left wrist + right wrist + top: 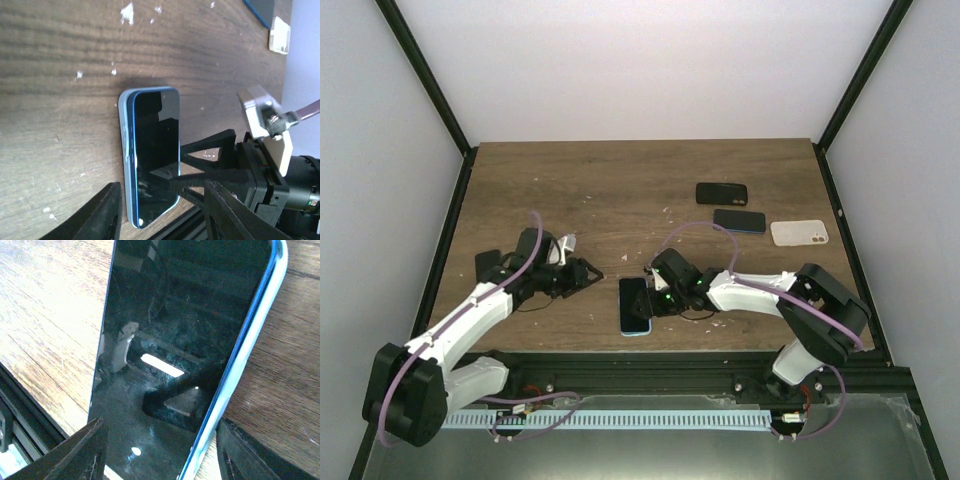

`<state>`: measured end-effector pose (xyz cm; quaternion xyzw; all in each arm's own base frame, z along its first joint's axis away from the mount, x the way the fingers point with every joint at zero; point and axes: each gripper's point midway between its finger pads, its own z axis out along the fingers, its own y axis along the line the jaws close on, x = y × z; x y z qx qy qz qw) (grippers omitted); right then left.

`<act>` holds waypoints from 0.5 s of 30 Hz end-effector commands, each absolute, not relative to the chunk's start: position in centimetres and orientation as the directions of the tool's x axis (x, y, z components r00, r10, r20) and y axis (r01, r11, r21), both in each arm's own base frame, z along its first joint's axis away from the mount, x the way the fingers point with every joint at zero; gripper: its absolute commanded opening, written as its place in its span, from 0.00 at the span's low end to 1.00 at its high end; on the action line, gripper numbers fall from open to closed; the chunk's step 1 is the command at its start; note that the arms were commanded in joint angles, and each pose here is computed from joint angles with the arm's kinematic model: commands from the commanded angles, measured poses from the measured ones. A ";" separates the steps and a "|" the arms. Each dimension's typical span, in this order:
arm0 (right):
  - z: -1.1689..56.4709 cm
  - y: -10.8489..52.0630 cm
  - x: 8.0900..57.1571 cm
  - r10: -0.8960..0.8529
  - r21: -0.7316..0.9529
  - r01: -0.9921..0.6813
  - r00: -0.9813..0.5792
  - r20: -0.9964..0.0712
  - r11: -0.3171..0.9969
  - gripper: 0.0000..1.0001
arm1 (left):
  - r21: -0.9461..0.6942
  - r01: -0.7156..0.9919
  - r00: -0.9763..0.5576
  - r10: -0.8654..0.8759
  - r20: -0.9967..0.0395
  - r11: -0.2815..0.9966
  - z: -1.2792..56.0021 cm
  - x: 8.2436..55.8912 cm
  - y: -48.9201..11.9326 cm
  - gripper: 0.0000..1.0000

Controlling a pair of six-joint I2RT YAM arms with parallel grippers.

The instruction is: Put the phone into the phone case

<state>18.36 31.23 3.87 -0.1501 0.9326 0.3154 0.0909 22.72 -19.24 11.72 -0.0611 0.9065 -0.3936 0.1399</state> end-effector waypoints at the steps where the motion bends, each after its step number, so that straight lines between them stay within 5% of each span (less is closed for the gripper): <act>1: 5.1 32.3 18.8 -0.154 0.613 -0.309 -0.944 -0.293 0.728 0.55 | -0.755 -0.019 -0.966 -0.206 -0.154 0.655 10.3 21.7 -20.5 0.43; 15: 3.8 29.8 19.5 0.008 0.657 -0.189 -0.959 -0.285 0.730 0.44 | -0.768 -0.061 -0.991 -0.133 -0.032 0.637 5.5 19.1 -24.7 0.32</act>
